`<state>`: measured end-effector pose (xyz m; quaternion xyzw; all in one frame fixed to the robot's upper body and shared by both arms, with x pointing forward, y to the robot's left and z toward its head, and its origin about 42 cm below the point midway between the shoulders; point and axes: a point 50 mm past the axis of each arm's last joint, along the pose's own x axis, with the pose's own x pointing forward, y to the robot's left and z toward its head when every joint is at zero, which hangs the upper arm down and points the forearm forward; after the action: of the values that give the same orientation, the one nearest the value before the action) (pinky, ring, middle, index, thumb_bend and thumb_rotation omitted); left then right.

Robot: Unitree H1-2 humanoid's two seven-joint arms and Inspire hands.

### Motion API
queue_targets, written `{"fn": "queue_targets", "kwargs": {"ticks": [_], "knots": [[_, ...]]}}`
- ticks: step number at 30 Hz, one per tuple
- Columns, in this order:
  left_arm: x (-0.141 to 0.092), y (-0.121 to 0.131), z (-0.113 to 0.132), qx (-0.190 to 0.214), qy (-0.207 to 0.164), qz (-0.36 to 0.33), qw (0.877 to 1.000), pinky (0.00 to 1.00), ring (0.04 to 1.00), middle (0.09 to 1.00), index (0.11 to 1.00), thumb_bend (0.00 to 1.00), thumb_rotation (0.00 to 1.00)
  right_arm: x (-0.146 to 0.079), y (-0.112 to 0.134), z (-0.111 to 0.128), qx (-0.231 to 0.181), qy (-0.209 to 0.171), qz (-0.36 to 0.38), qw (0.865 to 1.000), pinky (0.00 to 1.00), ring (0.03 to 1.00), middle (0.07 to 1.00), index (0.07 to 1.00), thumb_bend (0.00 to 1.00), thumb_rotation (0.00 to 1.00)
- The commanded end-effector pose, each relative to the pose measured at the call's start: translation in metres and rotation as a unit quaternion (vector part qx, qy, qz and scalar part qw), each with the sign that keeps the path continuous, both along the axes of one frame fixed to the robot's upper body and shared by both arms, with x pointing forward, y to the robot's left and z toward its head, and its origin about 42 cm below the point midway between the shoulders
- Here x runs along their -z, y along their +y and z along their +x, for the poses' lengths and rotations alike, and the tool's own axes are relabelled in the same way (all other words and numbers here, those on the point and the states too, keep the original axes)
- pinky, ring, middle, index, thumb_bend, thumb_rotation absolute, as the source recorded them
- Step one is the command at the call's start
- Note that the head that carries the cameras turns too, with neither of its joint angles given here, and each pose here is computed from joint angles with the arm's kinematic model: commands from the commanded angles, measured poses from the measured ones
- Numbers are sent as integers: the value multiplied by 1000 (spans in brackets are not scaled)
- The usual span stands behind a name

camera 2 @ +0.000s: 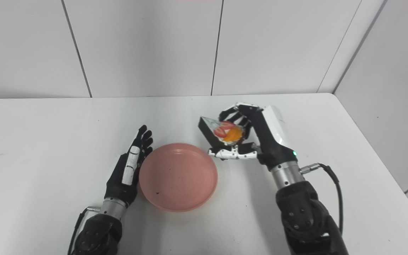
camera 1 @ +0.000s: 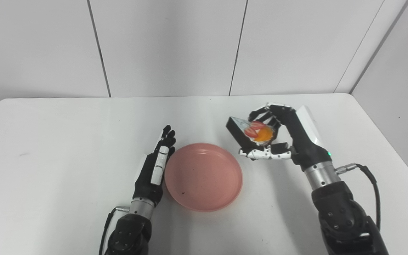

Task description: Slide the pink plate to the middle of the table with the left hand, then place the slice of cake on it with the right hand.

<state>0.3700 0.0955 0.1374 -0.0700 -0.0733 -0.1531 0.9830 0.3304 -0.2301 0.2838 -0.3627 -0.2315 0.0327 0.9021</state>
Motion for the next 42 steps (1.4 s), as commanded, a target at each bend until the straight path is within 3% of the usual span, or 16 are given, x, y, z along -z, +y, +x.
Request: {"fn": "queue_targets", "kwargs": {"ticks": [1, 4, 12, 14, 24, 28, 34, 36, 37, 38, 39, 42], "knots": [[7, -7, -3, 4, 4, -1, 1000, 1000, 1000, 1000, 1000, 612, 1000, -12, 15, 2, -29, -33, -6, 999, 229, 297, 436, 494, 521, 0], [6, -6, -2, 6, 1, 0, 1000, 1000, 1000, 1000, 1000, 616, 1000, -1, 23, 10, -45, -27, -13, 999, 220, 291, 428, 496, 520, 0], [5, -4, -2, -6, -4, 12, 1000, 1000, 1000, 1000, 1000, 614, 1000, 42, 41, 35, -78, 33, -31, 996, 227, 286, 398, 488, 517, 0], [5, -5, -2, -8, -3, 8, 1000, 1000, 1000, 1000, 1000, 604, 1000, 48, 43, 39, -82, 36, -35, 995, 260, 320, 411, 494, 518, 0], [3, -3, -5, -25, -8, 3, 1000, 1000, 1000, 1000, 1000, 587, 1000, 77, 40, 48, -62, 78, -70, 993, 273, 324, 403, 489, 517, 0], [3, -3, -5, -23, -8, 7, 1000, 1000, 1000, 1000, 1000, 598, 1000, 87, 38, 49, -58, 93, -74, 991, 231, 297, 401, 488, 516, 0], [3, -3, -5, -21, -10, 15, 1000, 1000, 1000, 1000, 1000, 603, 1000, 89, 42, 47, -64, 65, -84, 992, 365, 391, 479, 544, 508, 0], [3, -3, -6, -23, -10, 16, 1000, 1000, 1000, 1000, 1000, 599, 1000, 85, 44, 44, -70, 55, -87, 992, 465, 535, 478, 520, 517, 0], [3, -3, -6, -24, -11, 16, 1000, 1000, 1000, 1000, 1000, 600, 1000, 83, 44, 42, -73, 53, -88, 992, 586, 657, 640, 668, 553, 131], [2, -3, -6, -22, -10, 16, 1000, 1000, 1000, 1000, 1000, 600, 1000, 81, 44, 40, -81, 51, -89, 991, 660, 731, 724, 740, 571, 212], [2, -3, -5, -21, -9, 17, 1000, 1000, 1000, 1000, 1000, 601, 1000, 79, 43, 38, -86, 50, -89, 991, 740, 808, 791, 794, 586, 297], [2, -2, -5, -21, -8, 17, 1000, 1000, 1000, 1000, 1000, 606, 1000, 76, 41, 33, -102, 55, -90, 989, 813, 899, 891, 867, 612, 412]]}}
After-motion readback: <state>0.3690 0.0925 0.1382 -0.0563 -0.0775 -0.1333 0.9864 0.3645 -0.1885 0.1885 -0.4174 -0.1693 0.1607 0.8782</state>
